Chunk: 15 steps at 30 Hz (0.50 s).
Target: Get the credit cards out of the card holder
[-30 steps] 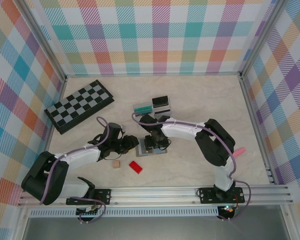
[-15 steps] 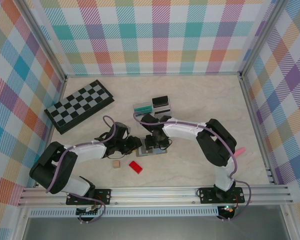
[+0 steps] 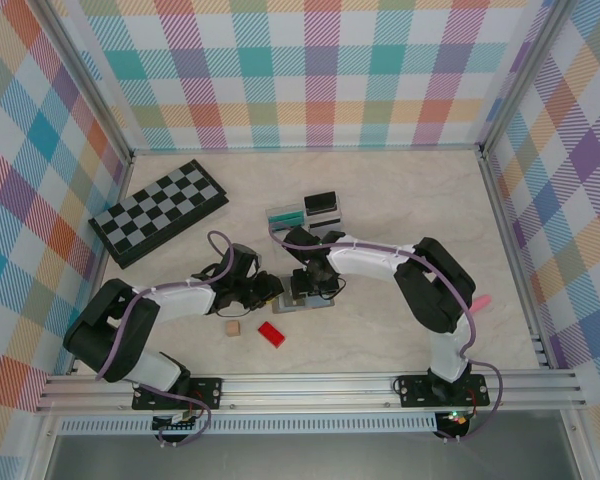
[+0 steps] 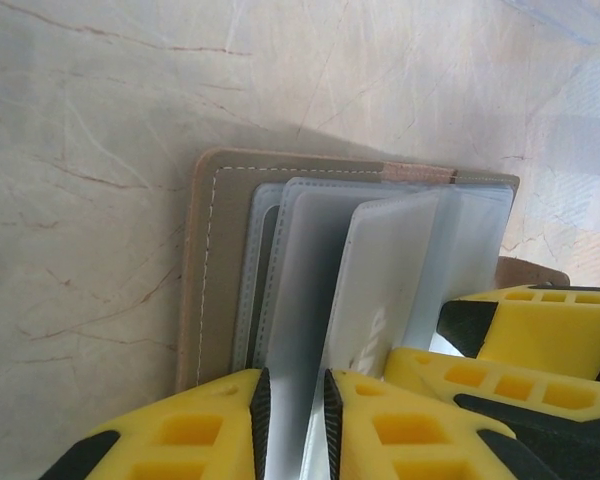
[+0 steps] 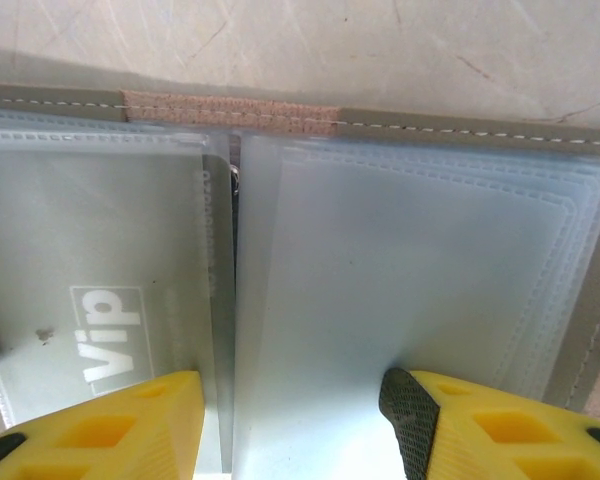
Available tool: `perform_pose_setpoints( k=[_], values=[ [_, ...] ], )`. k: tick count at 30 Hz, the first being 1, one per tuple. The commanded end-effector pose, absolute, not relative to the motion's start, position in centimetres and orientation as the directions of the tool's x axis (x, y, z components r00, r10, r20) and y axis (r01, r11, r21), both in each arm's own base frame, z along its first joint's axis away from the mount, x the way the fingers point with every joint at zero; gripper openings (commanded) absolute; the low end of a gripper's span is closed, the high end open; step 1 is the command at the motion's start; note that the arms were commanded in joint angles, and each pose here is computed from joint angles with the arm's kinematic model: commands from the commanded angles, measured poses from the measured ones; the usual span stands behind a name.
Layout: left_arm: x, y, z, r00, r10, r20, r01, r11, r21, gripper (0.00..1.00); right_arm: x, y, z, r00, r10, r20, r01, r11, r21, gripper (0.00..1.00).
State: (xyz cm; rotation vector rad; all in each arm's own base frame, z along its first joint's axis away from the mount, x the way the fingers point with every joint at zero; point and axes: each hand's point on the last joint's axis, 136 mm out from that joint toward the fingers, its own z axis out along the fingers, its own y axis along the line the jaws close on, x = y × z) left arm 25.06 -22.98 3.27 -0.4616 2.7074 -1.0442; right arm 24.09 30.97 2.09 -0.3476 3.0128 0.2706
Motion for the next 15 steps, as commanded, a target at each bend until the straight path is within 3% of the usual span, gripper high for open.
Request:
perform_pose_setpoints(
  k=[1, 15],
  values=[
    [25.54, -24.32, 4.21, -0.939, -0.331, -0.091, -0.175, 0.688, -0.704, 0.22, 22.53, 29.63, -1.03, -0.978, -0.205, -0.027, -0.207, 0.969, 0.136, 0.54],
    [25.66, -24.53, 4.46, -0.944, -0.313, -0.102, -0.154, 0.694, -0.704, 0.24, 22.60, 29.67, -0.88, -0.980, -0.197, -0.030, -0.200, 0.968, 0.151, 0.54]
  ],
)
